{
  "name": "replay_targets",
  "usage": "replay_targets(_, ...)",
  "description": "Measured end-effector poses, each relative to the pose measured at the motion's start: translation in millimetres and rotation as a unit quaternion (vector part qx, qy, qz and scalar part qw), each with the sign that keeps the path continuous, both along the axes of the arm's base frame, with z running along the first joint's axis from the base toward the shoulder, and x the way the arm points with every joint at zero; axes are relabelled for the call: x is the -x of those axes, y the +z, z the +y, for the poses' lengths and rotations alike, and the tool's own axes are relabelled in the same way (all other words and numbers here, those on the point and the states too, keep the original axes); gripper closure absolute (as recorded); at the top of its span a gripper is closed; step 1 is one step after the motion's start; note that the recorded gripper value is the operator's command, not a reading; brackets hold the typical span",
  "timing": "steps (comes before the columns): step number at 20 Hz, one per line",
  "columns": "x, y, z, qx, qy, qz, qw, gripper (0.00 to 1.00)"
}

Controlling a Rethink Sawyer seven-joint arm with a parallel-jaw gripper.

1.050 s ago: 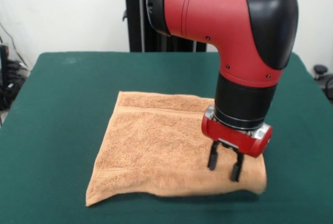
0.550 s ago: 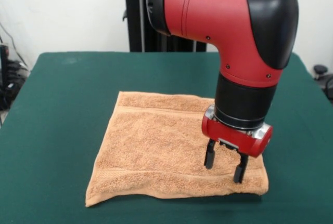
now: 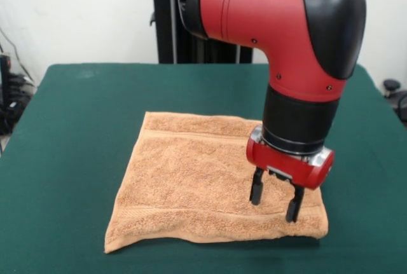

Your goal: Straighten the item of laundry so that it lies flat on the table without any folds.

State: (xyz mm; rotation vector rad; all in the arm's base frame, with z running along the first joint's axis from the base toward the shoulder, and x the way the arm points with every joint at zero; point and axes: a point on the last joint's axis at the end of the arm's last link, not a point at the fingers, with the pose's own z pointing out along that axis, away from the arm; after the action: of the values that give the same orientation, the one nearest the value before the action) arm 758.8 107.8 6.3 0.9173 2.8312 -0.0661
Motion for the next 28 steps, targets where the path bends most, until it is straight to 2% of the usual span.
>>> replay_targets(4, -5.4, 23.2, -9.3, -0.004, -0.009, -0.009, 0.9999, 0.00)
replay_targets(9, -17.9, 59.9, -42.8, -0.008, -0.034, -0.029, 0.9990, 0.00)
replay_targets(10, -18.5, 60.6, -47.0, -0.008, -0.037, -0.030, 0.9989, 0.00)
replay_targets(16, -12.8, 42.0, -60.7, -0.007, -0.046, -0.017, 0.9988, 0.00)
replay_targets(23, -3.9, 23.0, -60.6, -0.006, -0.046, -0.002, 0.9989, 0.00)
replay_targets(28, 12.5, 15.6, -62.1, -0.007, -0.050, 0.015, 0.9986, 0.00)
